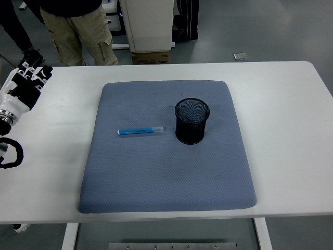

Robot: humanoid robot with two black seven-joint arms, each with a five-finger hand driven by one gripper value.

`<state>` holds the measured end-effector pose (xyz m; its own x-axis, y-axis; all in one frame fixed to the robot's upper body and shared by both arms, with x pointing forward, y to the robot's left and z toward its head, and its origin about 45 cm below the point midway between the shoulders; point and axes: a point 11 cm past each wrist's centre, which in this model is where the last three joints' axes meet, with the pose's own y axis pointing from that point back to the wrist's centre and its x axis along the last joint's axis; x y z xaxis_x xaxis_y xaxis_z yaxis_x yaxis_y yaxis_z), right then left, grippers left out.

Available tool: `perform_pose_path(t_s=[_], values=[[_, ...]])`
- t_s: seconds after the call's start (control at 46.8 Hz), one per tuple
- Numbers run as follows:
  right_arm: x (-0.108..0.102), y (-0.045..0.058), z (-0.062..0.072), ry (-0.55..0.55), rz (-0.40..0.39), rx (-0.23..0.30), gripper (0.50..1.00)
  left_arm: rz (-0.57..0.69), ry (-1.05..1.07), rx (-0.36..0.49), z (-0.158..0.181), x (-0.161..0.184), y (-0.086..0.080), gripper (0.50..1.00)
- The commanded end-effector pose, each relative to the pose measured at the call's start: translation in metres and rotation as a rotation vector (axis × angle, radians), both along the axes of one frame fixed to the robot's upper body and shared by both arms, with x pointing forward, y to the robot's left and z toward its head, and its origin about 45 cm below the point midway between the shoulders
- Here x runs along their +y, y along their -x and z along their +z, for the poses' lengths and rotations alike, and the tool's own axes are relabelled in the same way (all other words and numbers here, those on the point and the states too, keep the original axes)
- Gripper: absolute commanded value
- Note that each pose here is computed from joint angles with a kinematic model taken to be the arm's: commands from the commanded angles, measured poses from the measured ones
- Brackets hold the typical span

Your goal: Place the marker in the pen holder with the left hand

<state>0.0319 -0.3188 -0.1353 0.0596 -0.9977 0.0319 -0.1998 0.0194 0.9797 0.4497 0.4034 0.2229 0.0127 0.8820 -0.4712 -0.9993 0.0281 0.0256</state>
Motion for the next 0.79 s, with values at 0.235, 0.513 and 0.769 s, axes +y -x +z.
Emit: perform_pose_path(t_s=[0.235, 0.513, 0.769], values=[[0.0, 0.0, 0.0, 0.0, 0.0, 0.0, 1.0, -0.06, 0.034, -0.013, 0.0, -0.039, -0.012, 1.0], [0.0, 0.0, 0.0, 0.0, 0.0, 0.001, 1.0, -0.107, -0.127, -0.059, 0.036, -0.056, -0.034, 1.0], [0.0, 0.0, 0.0, 0.0, 0.0, 0.0, 1.0, -0.203, -0.262, -0.053, 0.054, -0.095, -0.05, 1.0]])
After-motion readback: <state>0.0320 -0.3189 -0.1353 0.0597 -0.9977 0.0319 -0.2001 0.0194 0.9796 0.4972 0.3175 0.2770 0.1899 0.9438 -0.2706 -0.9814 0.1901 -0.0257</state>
